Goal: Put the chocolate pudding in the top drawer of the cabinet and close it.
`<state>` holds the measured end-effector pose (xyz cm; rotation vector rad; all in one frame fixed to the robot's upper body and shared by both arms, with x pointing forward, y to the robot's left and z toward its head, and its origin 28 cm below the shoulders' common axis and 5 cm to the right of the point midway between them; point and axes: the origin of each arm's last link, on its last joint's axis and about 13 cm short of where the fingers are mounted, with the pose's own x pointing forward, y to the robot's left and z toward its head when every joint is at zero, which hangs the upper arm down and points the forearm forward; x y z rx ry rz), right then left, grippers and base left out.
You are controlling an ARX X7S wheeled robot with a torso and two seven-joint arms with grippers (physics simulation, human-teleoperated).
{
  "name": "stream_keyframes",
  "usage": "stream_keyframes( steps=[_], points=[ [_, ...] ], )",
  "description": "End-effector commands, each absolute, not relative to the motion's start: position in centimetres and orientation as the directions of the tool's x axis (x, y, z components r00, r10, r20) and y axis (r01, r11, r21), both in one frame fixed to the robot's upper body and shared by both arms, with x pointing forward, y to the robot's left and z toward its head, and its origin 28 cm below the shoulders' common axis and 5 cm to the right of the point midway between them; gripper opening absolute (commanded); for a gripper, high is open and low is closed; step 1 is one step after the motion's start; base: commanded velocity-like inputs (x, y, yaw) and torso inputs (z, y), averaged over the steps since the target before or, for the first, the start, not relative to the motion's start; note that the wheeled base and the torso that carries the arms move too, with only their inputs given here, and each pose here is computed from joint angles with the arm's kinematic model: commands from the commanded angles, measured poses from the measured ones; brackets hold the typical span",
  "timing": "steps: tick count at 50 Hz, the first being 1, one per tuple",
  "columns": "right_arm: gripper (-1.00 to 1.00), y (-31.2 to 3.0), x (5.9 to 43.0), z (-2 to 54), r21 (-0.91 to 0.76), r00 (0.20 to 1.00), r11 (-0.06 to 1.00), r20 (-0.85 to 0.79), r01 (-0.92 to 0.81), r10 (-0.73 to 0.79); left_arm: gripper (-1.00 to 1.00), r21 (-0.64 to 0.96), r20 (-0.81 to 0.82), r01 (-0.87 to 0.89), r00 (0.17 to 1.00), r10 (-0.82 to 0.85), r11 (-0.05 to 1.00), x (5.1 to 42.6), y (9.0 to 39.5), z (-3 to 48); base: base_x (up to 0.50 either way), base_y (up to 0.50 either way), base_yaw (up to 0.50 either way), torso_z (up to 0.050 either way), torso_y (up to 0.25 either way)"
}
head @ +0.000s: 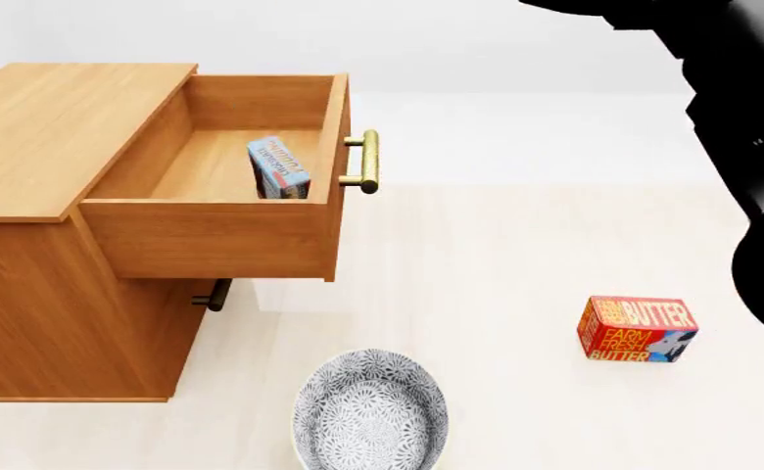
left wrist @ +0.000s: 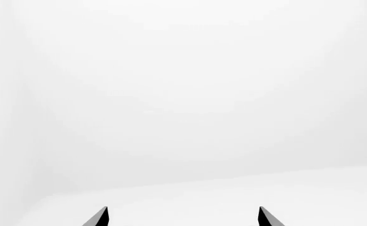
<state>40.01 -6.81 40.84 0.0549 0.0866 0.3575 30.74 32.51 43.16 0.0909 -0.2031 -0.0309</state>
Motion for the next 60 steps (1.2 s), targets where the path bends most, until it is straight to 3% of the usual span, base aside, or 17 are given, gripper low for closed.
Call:
stream_keyframes(
  steps=[1,10,25,60],
  points=[
    [1.0,-11.3,40.0,41.6,0.086,0.973,0.971,-0.052,-0.221,0.226,1.0,0.098,0.2,0.068,0.976,-0.087,0.993,31.2,31.1,43.2,0.0,0.0,0.0,0.0,0.0],
    [1.0,-14.2,39.4,41.5,0.098,0.989,0.986,-0.054,-0.135,0.141,1.0,0.1,0.211,0.12,0.968,-0.139,0.988,31.7,29.6,43.6,0.0,0.0,0.0,0.0,0.0],
    [1.0,-17.8,37.1,39.7,0.113,0.996,0.993,-0.083,-0.018,0.027,1.0,0.134,0.179,0.294,0.932,-0.315,0.946,33.2,24.6,42.2,0.0,0.0,0.0,0.0,0.0],
    [1.0,-21.7,35.0,36.6,0.117,0.975,0.977,-0.154,0.179,-0.16,1.0,0.174,0.059,0.616,0.772,-0.632,0.768,31.7,15.1,37.3,0.0,0.0,0.0,0.0,0.0]
  ],
)
